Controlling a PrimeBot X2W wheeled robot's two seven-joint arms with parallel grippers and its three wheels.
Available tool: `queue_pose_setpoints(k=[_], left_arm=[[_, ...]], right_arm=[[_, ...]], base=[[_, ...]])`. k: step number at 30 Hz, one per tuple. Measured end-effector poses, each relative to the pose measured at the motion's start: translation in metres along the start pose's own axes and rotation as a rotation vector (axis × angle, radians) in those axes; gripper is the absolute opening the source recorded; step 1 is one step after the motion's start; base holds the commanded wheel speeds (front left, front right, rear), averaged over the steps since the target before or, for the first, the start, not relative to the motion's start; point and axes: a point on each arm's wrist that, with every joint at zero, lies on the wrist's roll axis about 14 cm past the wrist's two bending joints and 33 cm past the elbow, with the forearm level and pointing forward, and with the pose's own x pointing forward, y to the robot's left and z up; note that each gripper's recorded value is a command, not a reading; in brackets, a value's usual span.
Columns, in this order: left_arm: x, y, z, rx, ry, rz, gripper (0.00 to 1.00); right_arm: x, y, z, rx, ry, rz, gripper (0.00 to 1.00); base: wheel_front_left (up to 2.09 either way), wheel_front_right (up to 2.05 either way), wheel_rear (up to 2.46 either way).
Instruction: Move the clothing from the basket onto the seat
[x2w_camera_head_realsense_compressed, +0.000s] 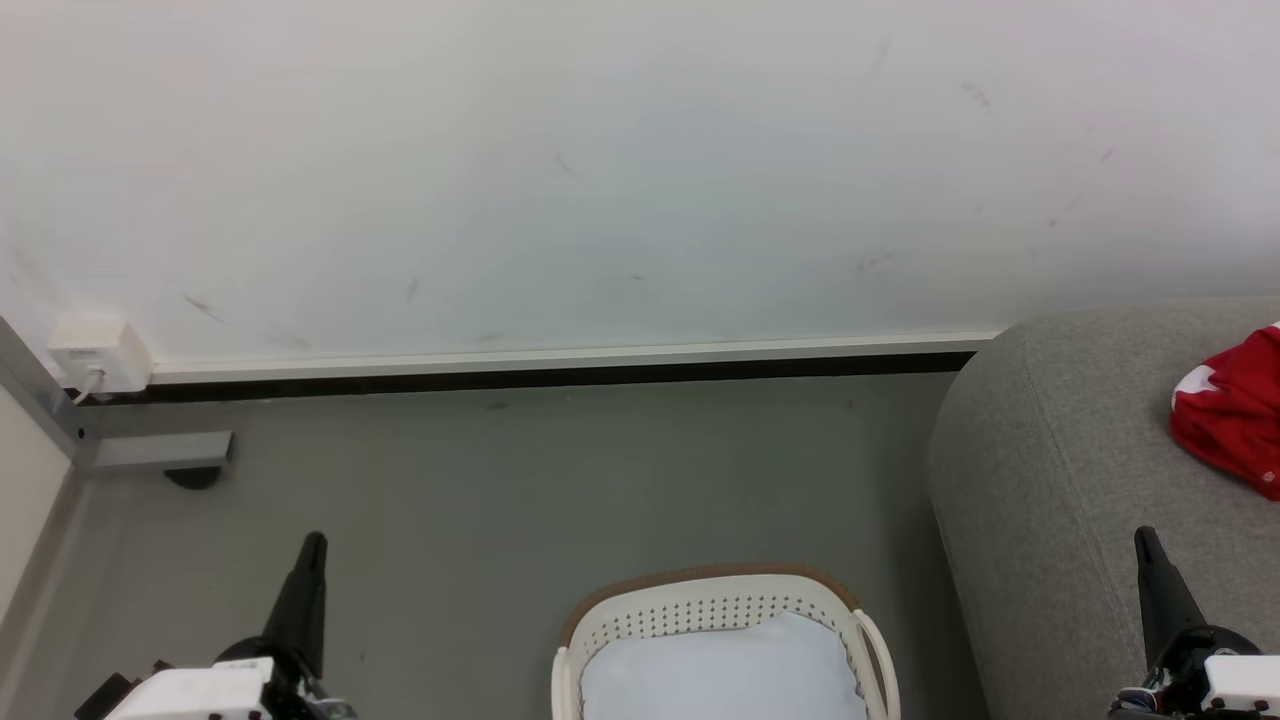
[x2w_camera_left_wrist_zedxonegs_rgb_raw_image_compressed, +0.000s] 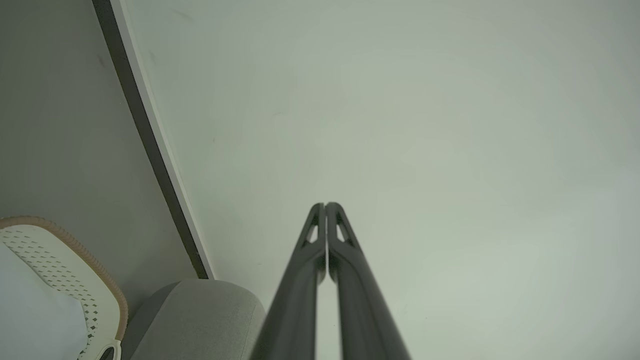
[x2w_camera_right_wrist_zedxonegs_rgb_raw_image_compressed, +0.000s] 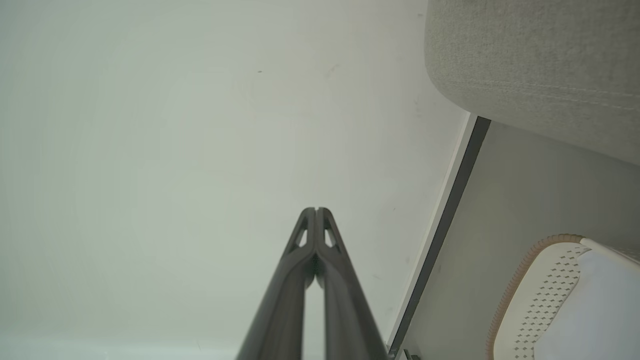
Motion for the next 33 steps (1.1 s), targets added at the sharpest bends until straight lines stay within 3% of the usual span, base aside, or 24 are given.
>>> queue_pose_setpoints(k=[33], left_arm=[[0.0000, -0.0001, 0.0001, 0.000, 0.000, 0.000, 0.00]], right_arm=[[0.0001, 0.0001, 0.0001, 0.000, 0.000, 0.000, 0.00]], base=[[0.00, 0.00, 0.00]])
